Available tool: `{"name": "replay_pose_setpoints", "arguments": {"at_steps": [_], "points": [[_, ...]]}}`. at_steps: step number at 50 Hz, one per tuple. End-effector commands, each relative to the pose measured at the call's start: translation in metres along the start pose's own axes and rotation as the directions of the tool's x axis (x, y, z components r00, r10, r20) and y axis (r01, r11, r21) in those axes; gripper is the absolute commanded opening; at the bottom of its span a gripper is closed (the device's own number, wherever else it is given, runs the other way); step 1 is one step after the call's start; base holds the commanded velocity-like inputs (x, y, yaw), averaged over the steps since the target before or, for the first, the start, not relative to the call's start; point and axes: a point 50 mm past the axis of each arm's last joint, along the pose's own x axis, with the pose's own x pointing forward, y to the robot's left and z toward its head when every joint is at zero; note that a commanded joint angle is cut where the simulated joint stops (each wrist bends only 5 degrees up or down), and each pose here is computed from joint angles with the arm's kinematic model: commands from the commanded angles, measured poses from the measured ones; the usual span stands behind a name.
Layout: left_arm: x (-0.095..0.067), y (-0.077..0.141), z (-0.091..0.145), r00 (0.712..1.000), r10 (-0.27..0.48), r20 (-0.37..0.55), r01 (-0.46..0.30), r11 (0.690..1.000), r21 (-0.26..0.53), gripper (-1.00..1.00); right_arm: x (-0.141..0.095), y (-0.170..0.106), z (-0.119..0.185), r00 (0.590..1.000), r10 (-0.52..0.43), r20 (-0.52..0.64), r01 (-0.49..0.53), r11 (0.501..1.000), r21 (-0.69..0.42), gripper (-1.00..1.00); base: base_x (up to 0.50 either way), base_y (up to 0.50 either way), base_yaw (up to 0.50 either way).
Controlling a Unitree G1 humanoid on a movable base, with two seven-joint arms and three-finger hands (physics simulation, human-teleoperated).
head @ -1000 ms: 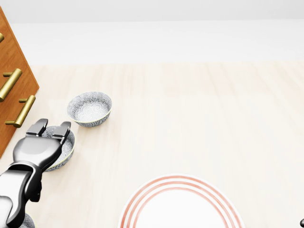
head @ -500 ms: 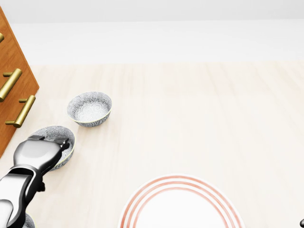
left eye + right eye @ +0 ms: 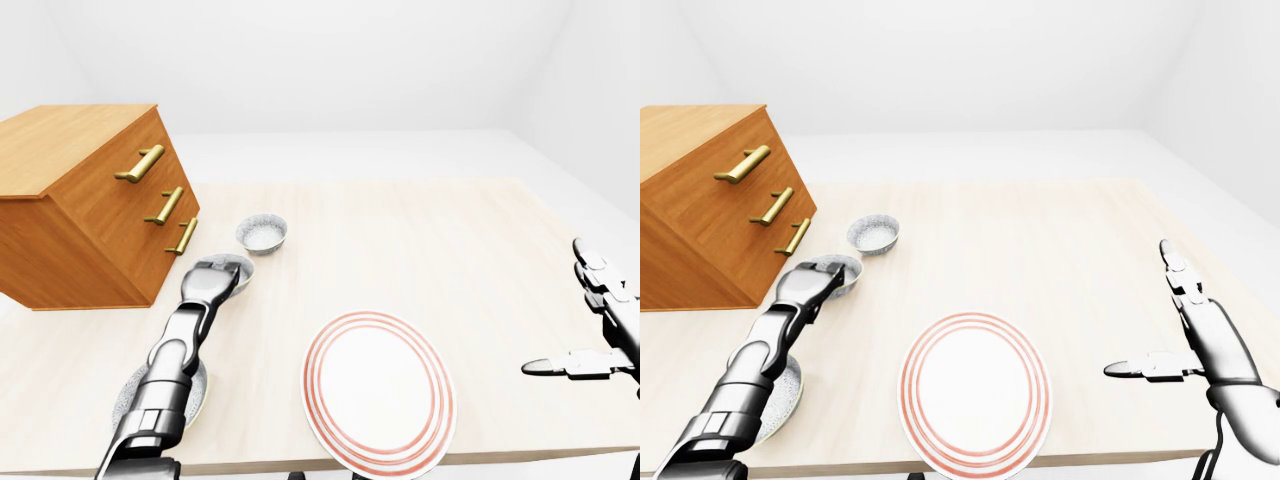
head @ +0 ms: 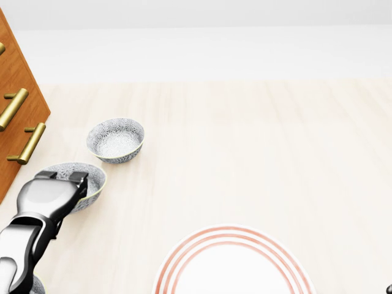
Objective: Put the bowl in the middle on the plate.
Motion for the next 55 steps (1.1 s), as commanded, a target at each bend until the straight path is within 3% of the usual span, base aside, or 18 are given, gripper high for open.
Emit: {"name": "replay_pose_setpoints", "arguments": {"at_steps": [1, 15, 37, 46, 55], "points": [[-0.001, -0.004, 0.007, 1.000, 0.004, 0.019, -0.003, 1.000, -0.023, -1.00, -0.001, 0.001, 0.000, 1.000, 0.004, 0.000, -0.004, 1.000, 0.005, 1.00, 0.00, 0.00, 0.00], [-0.009, -0.003, 0.008, 1.000, 0.014, 0.026, -0.012, 0.998, -0.057, -1.00, 0.000, 0.001, 0.000, 1.000, 0.005, 0.001, -0.005, 1.000, 0.006, 1.00, 0.00, 0.00, 0.00], [-0.060, 0.040, 0.011, 0.990, 0.125, 0.063, -0.109, 0.971, -0.214, -1.00, 0.000, 0.000, 0.000, 1.000, 0.003, 0.003, -0.003, 1.000, 0.003, 1.00, 0.00, 0.00, 0.00], [-0.090, 0.074, 0.023, 0.960, 0.247, 0.132, -0.196, 0.930, -0.311, -1.00, -0.001, 0.000, 0.001, 1.000, 0.003, 0.003, -0.003, 1.000, 0.001, 1.00, 0.00, 0.00, 0.00], [-0.112, 0.085, 0.043, 0.920, 0.346, 0.183, -0.263, 0.892, -0.367, -1.00, 0.000, 0.000, 0.000, 1.000, 0.003, 0.002, -0.003, 1.000, 0.001, 1.00, 0.00, 0.00, 0.00]]}}
